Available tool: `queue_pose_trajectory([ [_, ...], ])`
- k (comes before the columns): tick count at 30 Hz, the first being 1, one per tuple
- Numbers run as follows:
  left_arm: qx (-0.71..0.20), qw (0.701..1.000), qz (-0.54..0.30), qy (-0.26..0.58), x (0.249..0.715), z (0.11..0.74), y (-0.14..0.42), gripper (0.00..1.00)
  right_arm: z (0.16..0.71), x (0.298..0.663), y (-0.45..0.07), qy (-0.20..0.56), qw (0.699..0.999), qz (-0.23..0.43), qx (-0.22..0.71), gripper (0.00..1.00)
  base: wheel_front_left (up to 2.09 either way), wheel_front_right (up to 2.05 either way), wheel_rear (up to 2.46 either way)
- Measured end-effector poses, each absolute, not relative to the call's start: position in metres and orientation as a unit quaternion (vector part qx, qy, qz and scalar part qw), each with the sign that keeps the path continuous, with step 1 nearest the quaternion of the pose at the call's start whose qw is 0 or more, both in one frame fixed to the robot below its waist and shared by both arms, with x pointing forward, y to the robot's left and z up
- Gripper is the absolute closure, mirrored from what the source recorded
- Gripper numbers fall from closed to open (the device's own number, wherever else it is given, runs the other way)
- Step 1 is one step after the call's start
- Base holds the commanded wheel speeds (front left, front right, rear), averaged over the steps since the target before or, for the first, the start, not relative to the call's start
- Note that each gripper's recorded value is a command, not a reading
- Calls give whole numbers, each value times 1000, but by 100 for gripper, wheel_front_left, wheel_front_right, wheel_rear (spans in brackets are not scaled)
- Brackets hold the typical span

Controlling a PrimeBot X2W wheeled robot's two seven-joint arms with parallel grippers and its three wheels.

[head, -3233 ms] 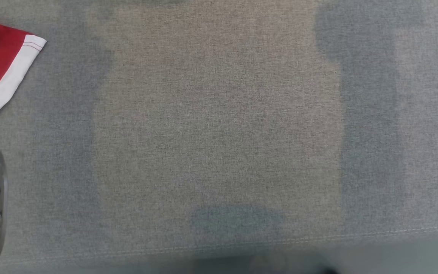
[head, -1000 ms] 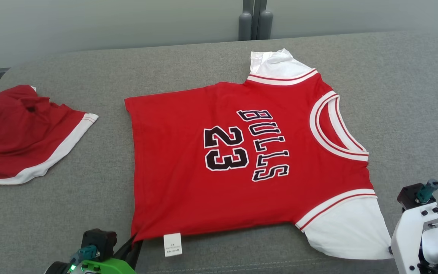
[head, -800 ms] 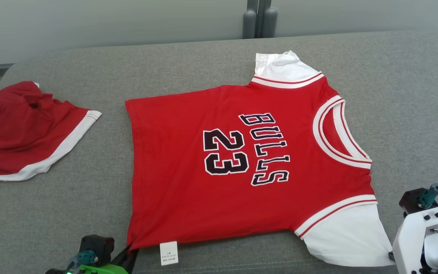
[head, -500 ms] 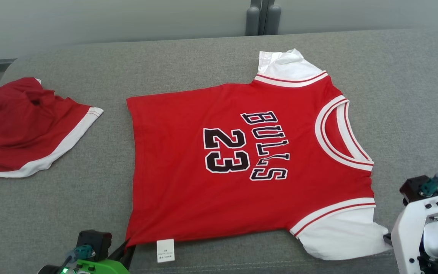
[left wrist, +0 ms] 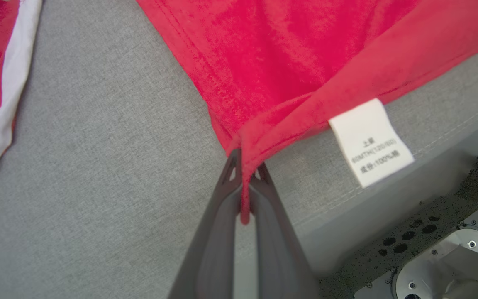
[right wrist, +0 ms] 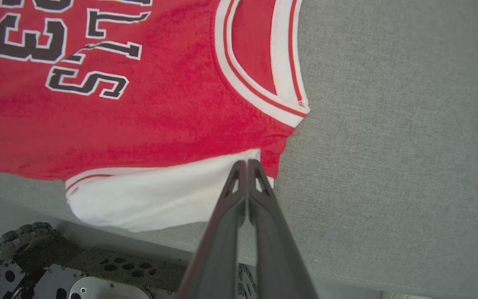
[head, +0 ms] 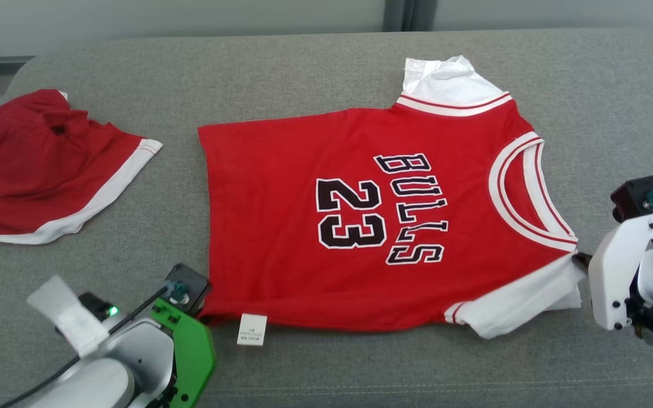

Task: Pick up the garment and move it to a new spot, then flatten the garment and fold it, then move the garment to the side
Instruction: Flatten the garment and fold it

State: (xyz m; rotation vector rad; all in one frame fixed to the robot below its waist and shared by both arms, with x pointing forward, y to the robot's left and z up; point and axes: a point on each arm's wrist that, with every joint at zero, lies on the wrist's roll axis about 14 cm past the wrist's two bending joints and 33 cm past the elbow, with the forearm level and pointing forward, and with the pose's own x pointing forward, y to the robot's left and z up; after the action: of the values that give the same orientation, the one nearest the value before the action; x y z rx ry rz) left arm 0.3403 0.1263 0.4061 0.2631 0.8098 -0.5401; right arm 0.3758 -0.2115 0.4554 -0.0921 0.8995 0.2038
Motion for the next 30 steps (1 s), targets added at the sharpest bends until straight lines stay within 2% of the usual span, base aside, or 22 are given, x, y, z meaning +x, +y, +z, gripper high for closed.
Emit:
queue_pose_trajectory([
  [7,233,822,-314,414,366,409,123,100,481,431,-211,372,922,95,-57,100,0,0,0],
  [13,267,791,-327,442,385,399,121,100,482,470,-208,342,931,98,-80,100,0,0,0],
  [24,259,799,-303,451,422,378,124,100,447,513,-200,331,932,110,-97,100,0,0,0],
  [30,251,814,-278,443,432,375,132,100,433,517,-188,329,931,125,-98,100,0,0,0],
])
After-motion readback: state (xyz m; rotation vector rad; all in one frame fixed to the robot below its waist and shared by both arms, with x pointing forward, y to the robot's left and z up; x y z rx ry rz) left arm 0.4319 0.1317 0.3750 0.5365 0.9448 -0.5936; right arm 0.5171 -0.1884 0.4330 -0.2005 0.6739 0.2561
